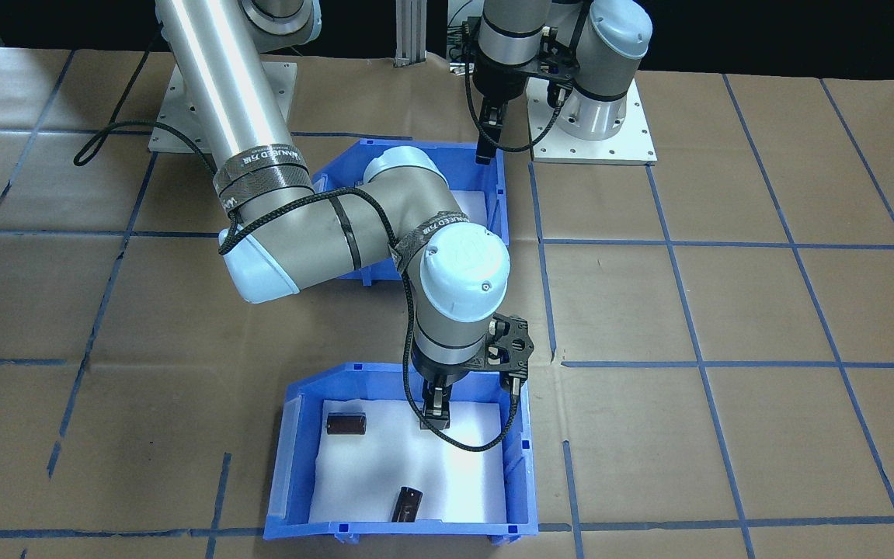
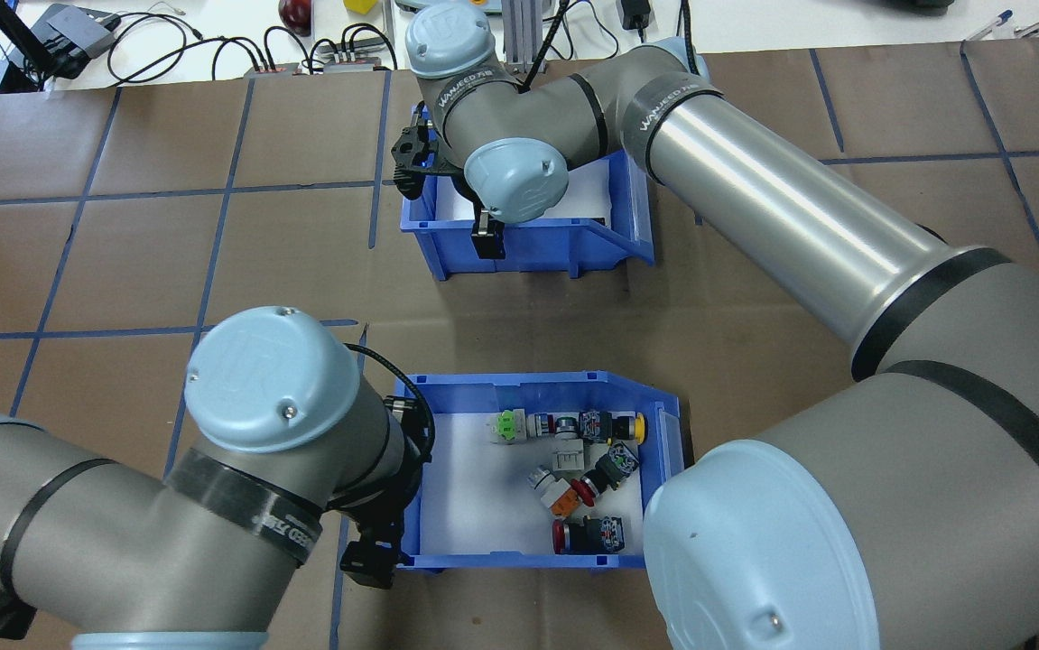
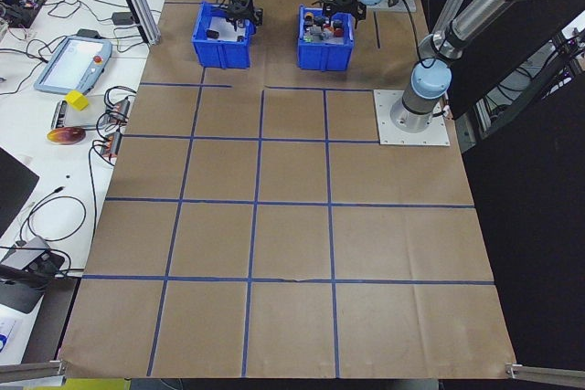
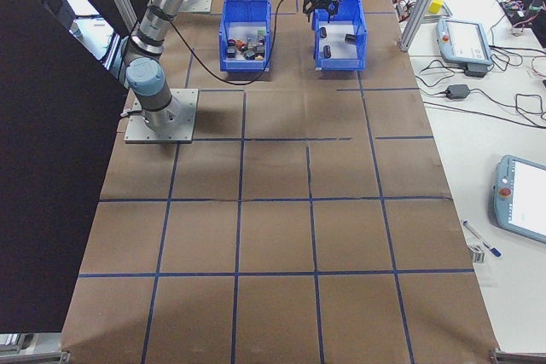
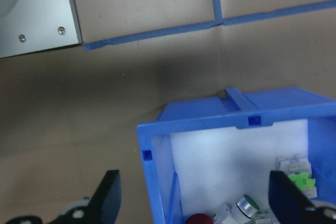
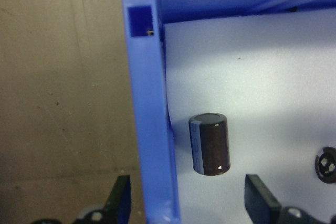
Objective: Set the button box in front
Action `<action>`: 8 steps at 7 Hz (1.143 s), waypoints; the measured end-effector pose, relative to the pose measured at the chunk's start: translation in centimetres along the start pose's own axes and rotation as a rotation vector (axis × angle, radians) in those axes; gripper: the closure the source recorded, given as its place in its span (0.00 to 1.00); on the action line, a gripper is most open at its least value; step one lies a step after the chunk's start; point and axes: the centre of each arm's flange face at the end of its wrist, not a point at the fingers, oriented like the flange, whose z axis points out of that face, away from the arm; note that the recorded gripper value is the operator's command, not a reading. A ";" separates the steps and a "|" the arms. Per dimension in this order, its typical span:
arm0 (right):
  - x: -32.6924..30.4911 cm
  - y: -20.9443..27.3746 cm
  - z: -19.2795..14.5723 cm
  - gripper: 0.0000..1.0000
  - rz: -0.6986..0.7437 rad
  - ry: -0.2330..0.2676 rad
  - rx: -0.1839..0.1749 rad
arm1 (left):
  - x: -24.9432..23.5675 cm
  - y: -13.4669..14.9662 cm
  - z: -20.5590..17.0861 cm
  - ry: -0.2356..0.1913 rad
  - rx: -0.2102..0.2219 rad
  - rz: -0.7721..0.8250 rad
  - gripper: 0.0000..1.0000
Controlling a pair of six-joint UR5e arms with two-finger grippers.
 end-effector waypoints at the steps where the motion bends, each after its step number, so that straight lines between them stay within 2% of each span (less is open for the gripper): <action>1: 0.1 0.2 -0.4 0.92 0.002 0.013 -0.012 | 0.3 1.9 1.3 0.008 -0.001 -0.028 0.02; 3: 0.2 0.6 -2.2 0.93 0.010 0.038 -0.009 | 0.4 4.6 3.9 -0.010 0.006 -0.062 0.02; 5: 0.1 2.3 -5.9 0.94 0.027 0.072 -0.001 | 0.9 6.9 6.3 0.005 0.005 -0.074 0.04; 6: 0.6 4.1 -7.5 0.94 0.041 0.088 -0.017 | 0.6 7.6 7.1 0.000 0.006 -0.066 0.05; 8: 3.2 9.5 -9.0 0.94 0.042 0.102 -0.050 | -0.4 8.0 8.6 -0.021 0.017 -0.050 0.36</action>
